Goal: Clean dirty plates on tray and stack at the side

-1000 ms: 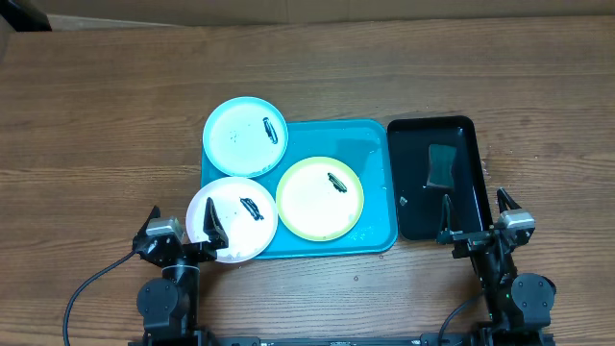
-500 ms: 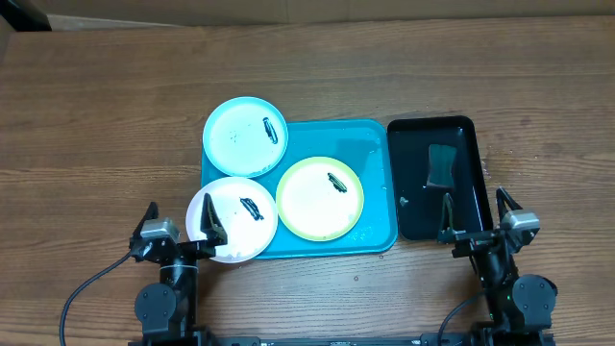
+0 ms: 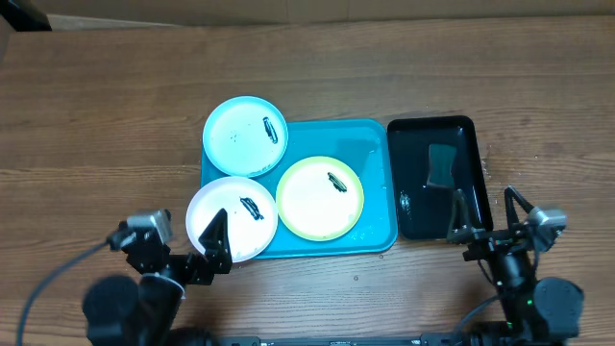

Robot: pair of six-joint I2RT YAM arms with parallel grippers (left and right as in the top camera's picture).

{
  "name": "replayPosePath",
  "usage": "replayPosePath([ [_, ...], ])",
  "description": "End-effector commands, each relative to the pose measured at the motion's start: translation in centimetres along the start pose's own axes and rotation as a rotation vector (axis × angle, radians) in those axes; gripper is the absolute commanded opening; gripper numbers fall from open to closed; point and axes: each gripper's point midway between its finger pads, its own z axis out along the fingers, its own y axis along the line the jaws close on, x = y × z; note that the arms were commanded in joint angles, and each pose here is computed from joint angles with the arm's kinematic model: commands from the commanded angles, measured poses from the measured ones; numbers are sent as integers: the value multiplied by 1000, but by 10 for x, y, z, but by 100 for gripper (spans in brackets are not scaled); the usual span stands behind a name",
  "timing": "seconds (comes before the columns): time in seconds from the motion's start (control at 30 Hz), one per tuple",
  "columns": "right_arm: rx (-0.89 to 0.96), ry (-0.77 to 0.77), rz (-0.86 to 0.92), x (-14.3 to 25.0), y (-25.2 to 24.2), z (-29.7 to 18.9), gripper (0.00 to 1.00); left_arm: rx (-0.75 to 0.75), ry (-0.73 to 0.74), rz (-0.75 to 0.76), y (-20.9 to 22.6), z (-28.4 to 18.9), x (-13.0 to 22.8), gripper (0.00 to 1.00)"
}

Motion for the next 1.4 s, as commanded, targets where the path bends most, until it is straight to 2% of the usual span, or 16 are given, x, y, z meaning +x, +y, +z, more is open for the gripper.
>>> replayPosePath([
  [0.0, -62, 59, 53, -32, 25, -1, 100, 117, 187, -5, -32, -1, -14, 100],
  [0.1, -67, 221, 97, -42, 38, 8, 100, 93, 411, -75, -36, 0, -13, 100],
  [0.23, 43, 521, 163, -44, 36, 25, 100, 31, 660, -174, -34, 5, -11, 100],
  [0.4, 127, 818, 228, -58, 40, 51, 100, 83, 811, -299, -42, 33, -9, 100],
  [0.5, 41, 925, 234, -66, 57, 66, 100, 172, 888, -352, -51, 50, -2, 100],
  [0.53, -40, 949, 215, -67, 67, 71, 98, 169, 908, -363, -48, 56, 1, 99],
  [0.57, -114, 964, 195, -66, 77, 77, 84, 162, 931, -377, -46, 61, 4, 95],
  [0.6, -124, 976, 188, -63, 78, 83, 75, 154, 956, -391, -43, 67, 9, 74],
  [0.63, -112, 992, 173, -56, 77, 90, 69, 149, 977, -399, -40, 72, 12, 38],
  [0.67, -91, 1012, 150, -48, 75, 94, 65, 151, 995, -394, -38, 77, 16, 10],
  [0.7, -65, 1041, 122, -38, 73, 99, 64, 142, 1013, -387, -34, 82, 20, 4],
  [0.93, 22, 1255, -184, 59, 93, 131, 40, -26, 1082, -254, -16, 102, 46, 6],
  [1.0, 23, 1296, -246, 87, 97, 142, 39, -25, 1086, -207, -21, 105, 50, 11],
  [1.1, -10, 1347, -304, 125, 101, 156, 47, -48, 1092, -137, -23, 106, 54, 27],
  [1.17, -24, 1378, -332, 147, 99, 164, 47, -71, 1097, -97, -22, 105, 57, 32],
  [1.37, -23, 1466, -362, 205, 86, 177, 47, -65, 1089, -39, -30, 109, 60, 36],
])
